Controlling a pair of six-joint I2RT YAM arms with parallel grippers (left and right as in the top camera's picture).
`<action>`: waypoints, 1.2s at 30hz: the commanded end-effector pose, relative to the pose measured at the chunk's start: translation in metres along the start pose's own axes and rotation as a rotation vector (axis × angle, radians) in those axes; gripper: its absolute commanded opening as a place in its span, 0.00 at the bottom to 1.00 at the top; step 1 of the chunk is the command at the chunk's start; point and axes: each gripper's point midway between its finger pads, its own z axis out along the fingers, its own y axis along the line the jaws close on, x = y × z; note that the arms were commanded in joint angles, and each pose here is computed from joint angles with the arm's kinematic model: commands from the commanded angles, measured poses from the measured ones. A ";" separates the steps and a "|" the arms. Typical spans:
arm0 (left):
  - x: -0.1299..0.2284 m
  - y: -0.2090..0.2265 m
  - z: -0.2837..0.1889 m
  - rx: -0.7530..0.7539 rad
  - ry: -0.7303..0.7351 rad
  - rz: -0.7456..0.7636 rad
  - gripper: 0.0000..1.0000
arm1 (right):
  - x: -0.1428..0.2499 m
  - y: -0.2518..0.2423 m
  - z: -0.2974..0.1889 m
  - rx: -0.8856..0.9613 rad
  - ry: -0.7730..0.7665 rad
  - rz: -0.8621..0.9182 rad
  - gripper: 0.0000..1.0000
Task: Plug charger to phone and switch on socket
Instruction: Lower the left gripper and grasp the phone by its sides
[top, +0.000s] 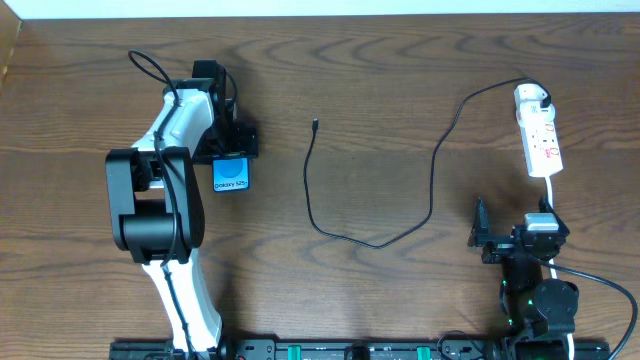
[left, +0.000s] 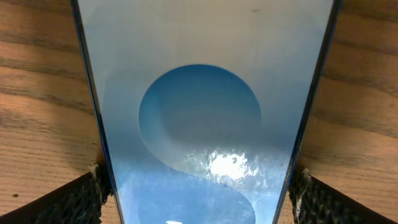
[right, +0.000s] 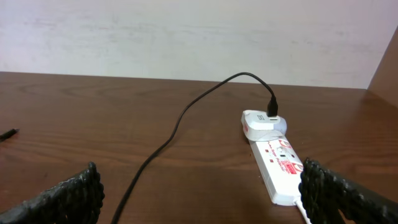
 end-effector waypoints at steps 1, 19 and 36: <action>0.013 0.000 0.016 0.009 0.048 -0.006 0.94 | 0.000 0.001 0.000 -0.003 -0.002 -0.012 0.99; 0.010 0.000 0.019 0.010 0.034 -0.005 0.76 | 0.000 0.001 0.000 -0.003 -0.002 -0.012 0.99; -0.006 -0.004 -0.030 0.028 -0.066 -0.007 0.74 | 0.000 0.001 0.000 -0.003 -0.002 -0.012 0.99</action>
